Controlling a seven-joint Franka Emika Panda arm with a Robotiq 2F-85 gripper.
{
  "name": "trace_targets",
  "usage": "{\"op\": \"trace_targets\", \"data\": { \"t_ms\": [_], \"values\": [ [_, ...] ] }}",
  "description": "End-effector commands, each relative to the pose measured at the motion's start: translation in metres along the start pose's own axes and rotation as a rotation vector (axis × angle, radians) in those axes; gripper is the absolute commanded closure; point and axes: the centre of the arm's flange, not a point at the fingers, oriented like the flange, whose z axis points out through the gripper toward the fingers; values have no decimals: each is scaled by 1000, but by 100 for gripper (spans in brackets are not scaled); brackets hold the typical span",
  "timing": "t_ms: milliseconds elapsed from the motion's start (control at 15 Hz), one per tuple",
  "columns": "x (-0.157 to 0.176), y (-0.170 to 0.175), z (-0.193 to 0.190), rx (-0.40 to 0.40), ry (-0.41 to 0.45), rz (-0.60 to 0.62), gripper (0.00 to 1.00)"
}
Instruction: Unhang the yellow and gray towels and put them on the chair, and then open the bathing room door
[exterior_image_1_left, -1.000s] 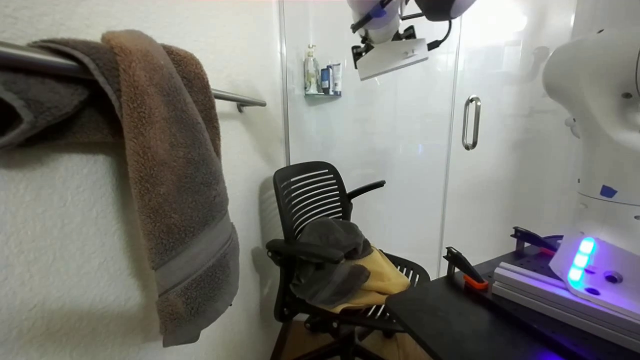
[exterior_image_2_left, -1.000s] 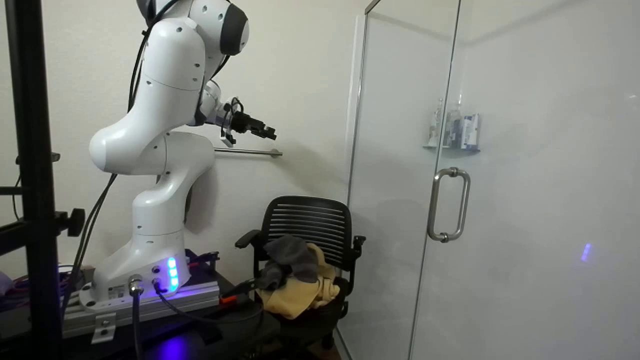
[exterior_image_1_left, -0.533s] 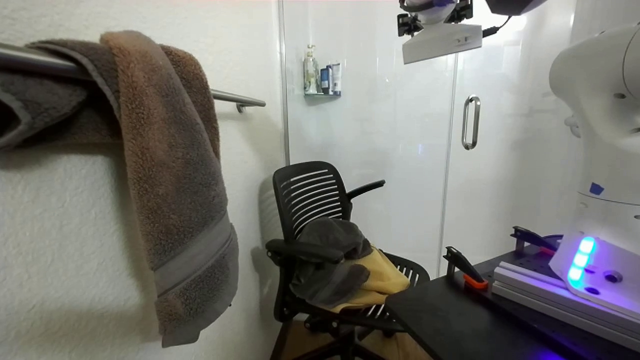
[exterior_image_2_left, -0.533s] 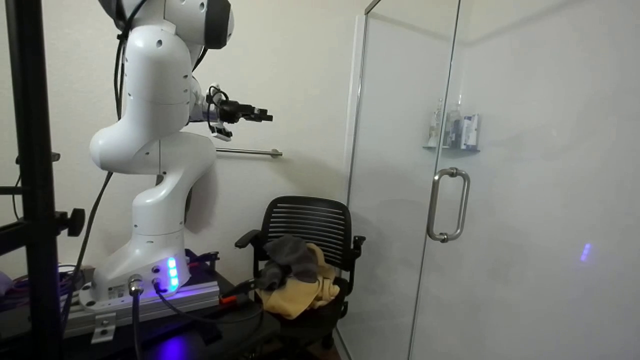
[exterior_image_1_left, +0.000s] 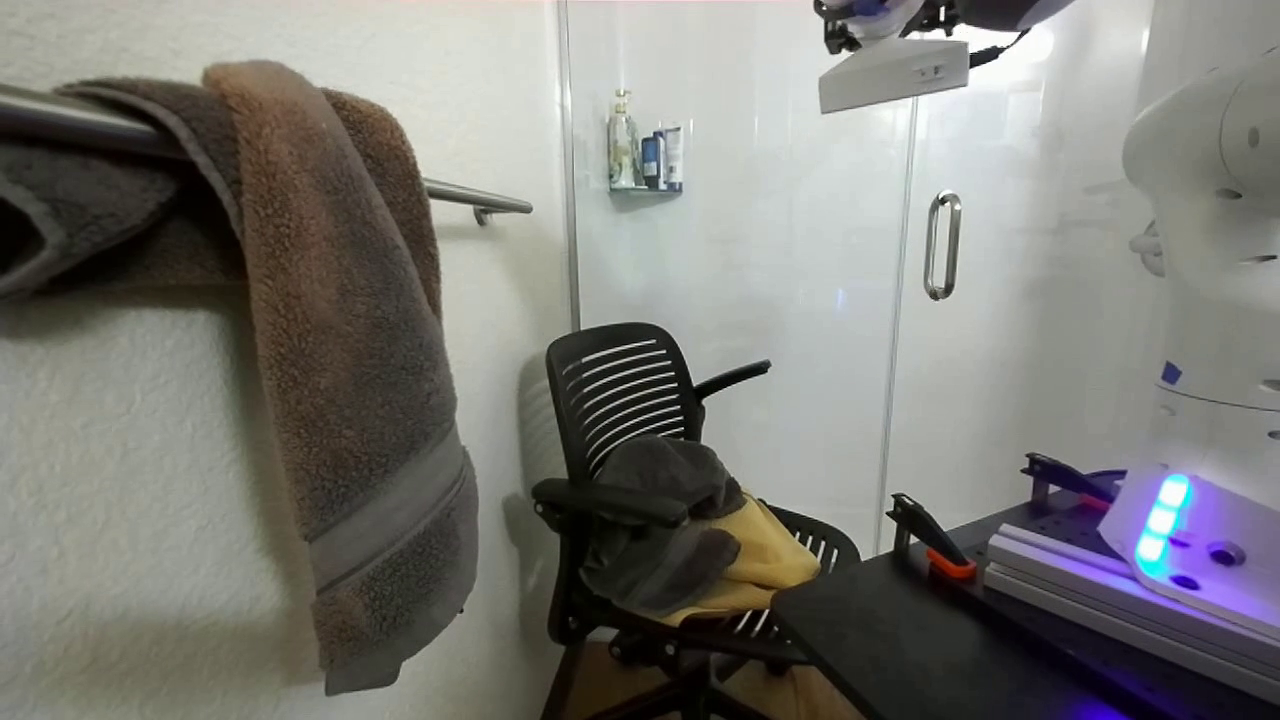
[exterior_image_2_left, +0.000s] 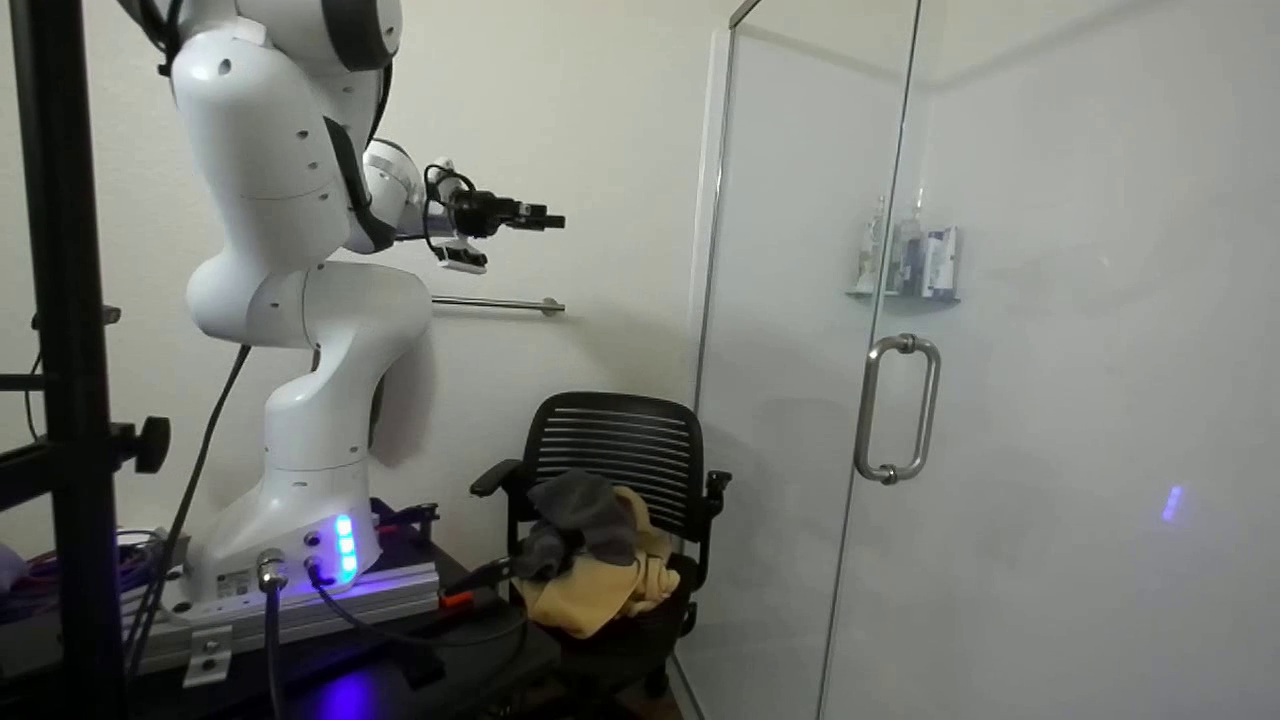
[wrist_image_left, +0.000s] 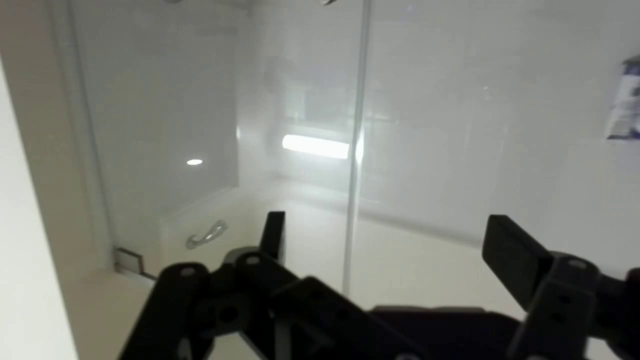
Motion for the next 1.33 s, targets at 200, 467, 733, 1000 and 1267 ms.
{"op": "trace_targets", "data": {
  "t_ms": [200, 467, 733, 1000, 1267],
  "values": [
    [45, 105, 54, -358, 98, 196, 0],
    [38, 151, 79, -533, 93, 360, 0],
    [74, 126, 78, -554, 68, 442, 0],
    [76, 138, 83, -585, 53, 509, 0],
    [87, 133, 90, -585, 64, 569, 0]
  ]
}}
